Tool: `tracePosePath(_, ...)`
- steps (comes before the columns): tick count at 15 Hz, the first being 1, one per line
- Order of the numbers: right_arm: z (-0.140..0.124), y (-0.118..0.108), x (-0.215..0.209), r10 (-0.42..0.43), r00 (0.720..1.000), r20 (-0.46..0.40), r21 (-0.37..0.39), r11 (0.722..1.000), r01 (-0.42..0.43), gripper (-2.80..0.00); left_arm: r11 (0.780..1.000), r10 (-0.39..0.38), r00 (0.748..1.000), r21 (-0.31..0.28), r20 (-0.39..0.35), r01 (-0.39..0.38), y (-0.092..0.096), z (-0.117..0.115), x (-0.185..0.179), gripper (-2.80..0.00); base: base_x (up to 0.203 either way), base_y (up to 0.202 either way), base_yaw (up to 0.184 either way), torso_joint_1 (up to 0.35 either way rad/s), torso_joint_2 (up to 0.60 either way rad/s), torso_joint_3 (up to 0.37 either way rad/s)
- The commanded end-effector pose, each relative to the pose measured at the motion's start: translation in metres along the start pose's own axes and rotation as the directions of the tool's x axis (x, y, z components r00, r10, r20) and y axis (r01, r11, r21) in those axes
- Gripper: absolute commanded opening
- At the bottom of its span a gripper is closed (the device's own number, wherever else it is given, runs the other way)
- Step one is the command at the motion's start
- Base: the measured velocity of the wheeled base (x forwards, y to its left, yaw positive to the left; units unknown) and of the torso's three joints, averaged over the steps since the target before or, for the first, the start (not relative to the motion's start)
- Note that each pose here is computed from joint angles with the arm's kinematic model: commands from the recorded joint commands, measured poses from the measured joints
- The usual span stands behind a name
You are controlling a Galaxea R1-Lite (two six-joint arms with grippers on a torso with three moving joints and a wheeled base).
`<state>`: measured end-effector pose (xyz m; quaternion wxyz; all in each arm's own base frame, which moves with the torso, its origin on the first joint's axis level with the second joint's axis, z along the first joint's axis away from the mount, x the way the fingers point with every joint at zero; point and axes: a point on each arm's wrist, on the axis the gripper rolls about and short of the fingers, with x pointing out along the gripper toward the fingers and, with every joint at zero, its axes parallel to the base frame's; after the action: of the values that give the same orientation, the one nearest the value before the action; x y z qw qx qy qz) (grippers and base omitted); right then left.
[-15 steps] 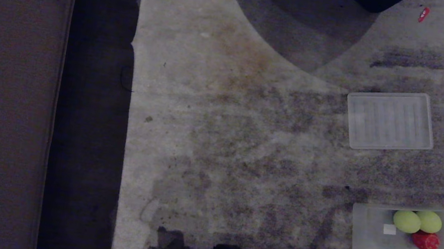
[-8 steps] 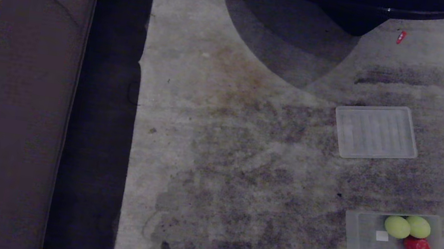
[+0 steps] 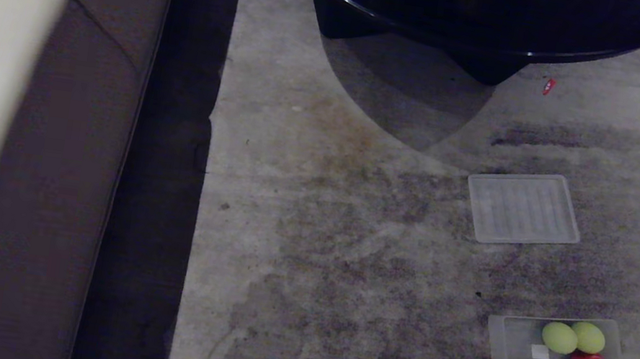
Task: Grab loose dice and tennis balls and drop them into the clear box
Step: Put the toys in the box
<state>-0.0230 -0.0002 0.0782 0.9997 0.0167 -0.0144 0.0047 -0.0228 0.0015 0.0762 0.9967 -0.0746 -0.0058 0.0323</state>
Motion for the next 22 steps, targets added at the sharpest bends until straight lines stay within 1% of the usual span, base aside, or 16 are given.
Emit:
tracePosePath(1,-0.0029,-0.0001,0.0008,0.000,1.000,-0.011,0.001,1.000,0.000,-2.80,1.000,0.001,1.000,-0.001,0.001,0.000,0.0000,0.0000,0.0000,-2.80,0.000,0.000,0.000,0.002,0.01,0.200)
tracePosePath(22,-0.0029,-0.0001,0.0008,0.000,1.000,-0.011,0.001,1.000,0.000,-2.80,1.000,0.000,1.000,-0.001,0.003,0.000,0.0000,0.0000,-0.0001,-2.80,0.000,0.000,0.000,0.002,0.00,0.201)
